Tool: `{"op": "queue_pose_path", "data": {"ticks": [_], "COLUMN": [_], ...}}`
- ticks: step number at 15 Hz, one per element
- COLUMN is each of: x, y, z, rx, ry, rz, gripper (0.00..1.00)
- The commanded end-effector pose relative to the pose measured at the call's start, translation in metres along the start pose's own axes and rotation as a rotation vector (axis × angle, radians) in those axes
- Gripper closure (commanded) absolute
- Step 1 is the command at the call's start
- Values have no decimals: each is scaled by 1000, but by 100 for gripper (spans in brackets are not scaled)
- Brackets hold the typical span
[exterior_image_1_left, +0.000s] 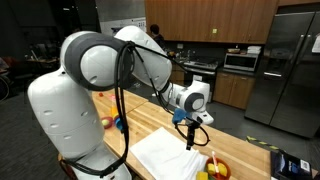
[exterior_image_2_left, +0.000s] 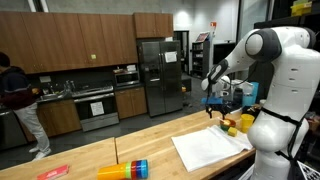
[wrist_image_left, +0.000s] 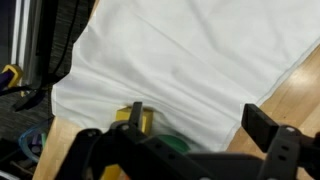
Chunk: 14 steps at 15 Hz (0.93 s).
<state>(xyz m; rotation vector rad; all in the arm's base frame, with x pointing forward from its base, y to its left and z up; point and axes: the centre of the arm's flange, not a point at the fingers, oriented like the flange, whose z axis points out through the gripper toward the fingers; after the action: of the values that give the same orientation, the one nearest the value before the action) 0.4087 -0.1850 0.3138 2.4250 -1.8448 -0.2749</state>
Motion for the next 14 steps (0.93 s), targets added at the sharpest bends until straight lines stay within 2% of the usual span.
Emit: {"op": "queue_pose_path", "data": {"ticks": [1, 14], "x": [-5, -3], "y": [-4, -2], "z": [-4, -4], "rx": [-7, -11], "ry": [-1, -5], "rz": [-16, -35], "gripper": [0, 0]}}
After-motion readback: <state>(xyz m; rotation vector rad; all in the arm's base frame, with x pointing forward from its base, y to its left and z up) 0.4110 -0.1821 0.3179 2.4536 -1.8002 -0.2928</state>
